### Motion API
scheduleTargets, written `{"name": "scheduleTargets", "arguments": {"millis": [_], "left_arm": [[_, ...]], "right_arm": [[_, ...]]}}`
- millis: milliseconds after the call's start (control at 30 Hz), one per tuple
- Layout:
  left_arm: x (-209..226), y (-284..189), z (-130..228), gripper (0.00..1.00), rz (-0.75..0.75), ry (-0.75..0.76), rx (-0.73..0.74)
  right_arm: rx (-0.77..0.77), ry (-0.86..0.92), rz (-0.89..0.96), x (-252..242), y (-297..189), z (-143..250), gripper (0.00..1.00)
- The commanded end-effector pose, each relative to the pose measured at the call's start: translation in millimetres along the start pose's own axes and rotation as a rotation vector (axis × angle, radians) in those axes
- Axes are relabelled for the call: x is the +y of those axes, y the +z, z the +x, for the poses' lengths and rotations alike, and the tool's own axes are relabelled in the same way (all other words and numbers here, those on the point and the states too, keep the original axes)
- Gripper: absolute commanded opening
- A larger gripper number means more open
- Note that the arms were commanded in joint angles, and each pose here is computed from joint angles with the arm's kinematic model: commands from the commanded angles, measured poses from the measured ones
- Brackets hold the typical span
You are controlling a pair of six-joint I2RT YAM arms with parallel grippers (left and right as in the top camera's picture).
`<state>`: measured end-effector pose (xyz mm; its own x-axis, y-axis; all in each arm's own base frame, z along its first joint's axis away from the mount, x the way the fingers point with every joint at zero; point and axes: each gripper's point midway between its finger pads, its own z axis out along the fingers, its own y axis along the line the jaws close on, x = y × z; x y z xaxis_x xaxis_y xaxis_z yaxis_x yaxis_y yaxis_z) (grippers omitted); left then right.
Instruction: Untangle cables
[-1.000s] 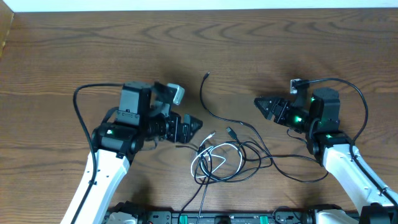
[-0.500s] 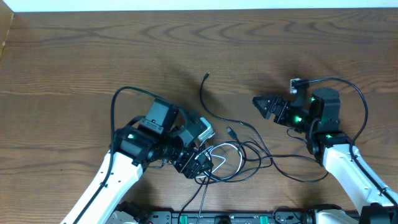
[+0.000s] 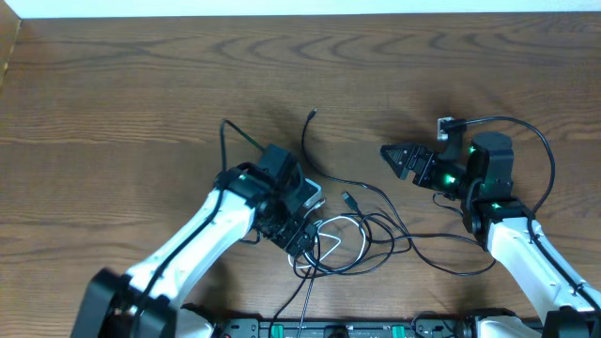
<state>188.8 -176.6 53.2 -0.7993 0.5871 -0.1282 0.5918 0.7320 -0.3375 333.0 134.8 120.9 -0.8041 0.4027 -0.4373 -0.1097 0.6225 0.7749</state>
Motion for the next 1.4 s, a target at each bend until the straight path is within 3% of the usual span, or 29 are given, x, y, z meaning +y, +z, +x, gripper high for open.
{"name": "scheduleTargets", "arguments": {"millis": [0,167,233,400,567,633,733,900,1133,1367], "left_arm": [[4,12,5,0.71,0.003,-0.036,0.044],[6,15,-11,0.19,0.002,-0.069,-0.013],[8,12,-28,0.08,-0.005,-0.097,-0.085],[35,-40,-117,0.08,-0.13,-0.123,-0.454],[30,-145,-199,0.08,-0.163,-0.006,-0.923],[22,-197,-220,0.08,-0.179,0.057,-1.13],[16,-238,-228,0.08,-0.196,0.102,-1.282],[17,-256,-230,0.08,-0.207,0.116,-1.346],[-11,-246,-228,0.08,-0.065,0.224,-1.303],[-75,-237,-206,0.08,0.262,0.497,-1.221]], "right_arm": [[0.015,0.003,-0.012,2,1,3,0.91],[0.0,0.001,0.01,-1,2,1,0.91],[0.0,0.0,0.009,-1,2,1,0.91],[0.004,0.002,0.012,-1,2,2,0.91],[0.005,-0.008,0.013,-1,2,2,0.95],[0.003,-0.015,0.011,-1,2,2,0.96],[0.004,-0.029,0.011,-1,2,2,0.97],[0.009,-0.06,0.01,-1,2,3,0.99],[0.011,-0.072,0.002,0,2,3,0.99],[0.043,-0.251,-0.18,36,-1,8,0.99]]}}
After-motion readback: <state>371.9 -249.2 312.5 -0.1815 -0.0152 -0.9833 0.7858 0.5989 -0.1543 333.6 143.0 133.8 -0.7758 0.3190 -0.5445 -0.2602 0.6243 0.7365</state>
